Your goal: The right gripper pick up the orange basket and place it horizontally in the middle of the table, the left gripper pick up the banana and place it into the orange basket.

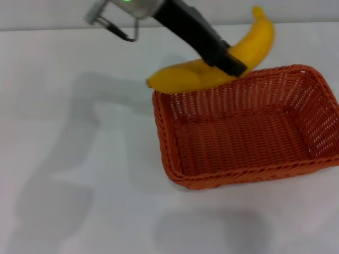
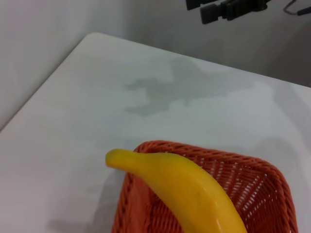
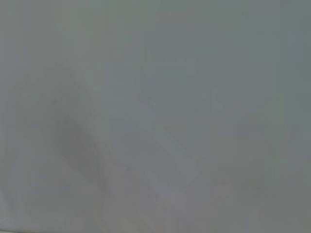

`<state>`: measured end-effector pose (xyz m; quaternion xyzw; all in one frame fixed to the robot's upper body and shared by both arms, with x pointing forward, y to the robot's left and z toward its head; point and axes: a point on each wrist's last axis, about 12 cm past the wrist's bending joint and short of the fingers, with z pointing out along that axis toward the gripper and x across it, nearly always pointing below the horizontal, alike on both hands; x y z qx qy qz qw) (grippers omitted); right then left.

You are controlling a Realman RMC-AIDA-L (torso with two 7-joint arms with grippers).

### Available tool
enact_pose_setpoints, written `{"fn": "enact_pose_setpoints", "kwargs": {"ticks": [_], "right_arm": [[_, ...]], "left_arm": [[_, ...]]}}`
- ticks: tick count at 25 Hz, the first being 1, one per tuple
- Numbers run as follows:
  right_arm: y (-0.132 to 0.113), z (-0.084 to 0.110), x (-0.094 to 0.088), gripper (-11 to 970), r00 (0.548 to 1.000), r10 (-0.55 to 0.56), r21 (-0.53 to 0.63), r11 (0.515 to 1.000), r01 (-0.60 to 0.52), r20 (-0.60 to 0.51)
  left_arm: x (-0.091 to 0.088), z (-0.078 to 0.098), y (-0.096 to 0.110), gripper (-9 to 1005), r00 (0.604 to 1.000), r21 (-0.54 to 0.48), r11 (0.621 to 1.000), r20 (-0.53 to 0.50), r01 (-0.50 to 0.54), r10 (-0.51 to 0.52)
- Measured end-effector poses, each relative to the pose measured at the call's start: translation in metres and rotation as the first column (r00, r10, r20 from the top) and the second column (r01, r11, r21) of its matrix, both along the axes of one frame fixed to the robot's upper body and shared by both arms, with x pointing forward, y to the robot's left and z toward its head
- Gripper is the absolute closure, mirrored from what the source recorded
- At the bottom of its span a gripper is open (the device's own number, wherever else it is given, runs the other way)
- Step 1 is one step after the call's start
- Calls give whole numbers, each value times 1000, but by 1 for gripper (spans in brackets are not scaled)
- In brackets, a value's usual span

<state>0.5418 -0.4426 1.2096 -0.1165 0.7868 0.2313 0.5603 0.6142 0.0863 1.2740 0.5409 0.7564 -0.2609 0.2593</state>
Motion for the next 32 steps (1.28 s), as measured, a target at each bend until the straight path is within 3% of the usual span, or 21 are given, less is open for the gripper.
{"fn": "enact_pose_setpoints", "kwargs": {"ticks": [8, 15, 17, 18, 21, 25, 32], "right_arm": [[-5, 1, -6, 126, 1000, -4, -3, 1000, 4, 15], [-10, -1, -13, 126, 1000, -16, -18, 1000, 16, 14], [-13, -2, -16, 126, 1000, -24, -16, 1000, 25, 20], [-15, -3, -19, 126, 999, -32, -12, 999, 32, 23], [-22, -5, -27, 126, 997, -58, 5, 998, 58, 41], [-22, -13, -36, 126, 995, -78, 16, 997, 77, 61], [-22, -29, -56, 127, 987, -110, 26, 994, 107, 121]], "left_arm": [[0, -20, -29, 464, 1000, -32, 999, 3, 19, -19], [-1, -25, -24, 379, 1000, -86, 996, 0, 5, -5], [-1, -25, -18, 247, 1000, -116, 993, 18, -5, 7], [-2, -24, -12, 181, 999, -138, 990, 36, -14, 19], [-6, -25, 7, 182, 994, -203, 978, 89, -47, 67], [-18, -32, 54, 184, 967, -316, 940, 167, -132, 192], [-54, -56, 138, 187, 879, -515, 825, 252, -233, 405]]}}
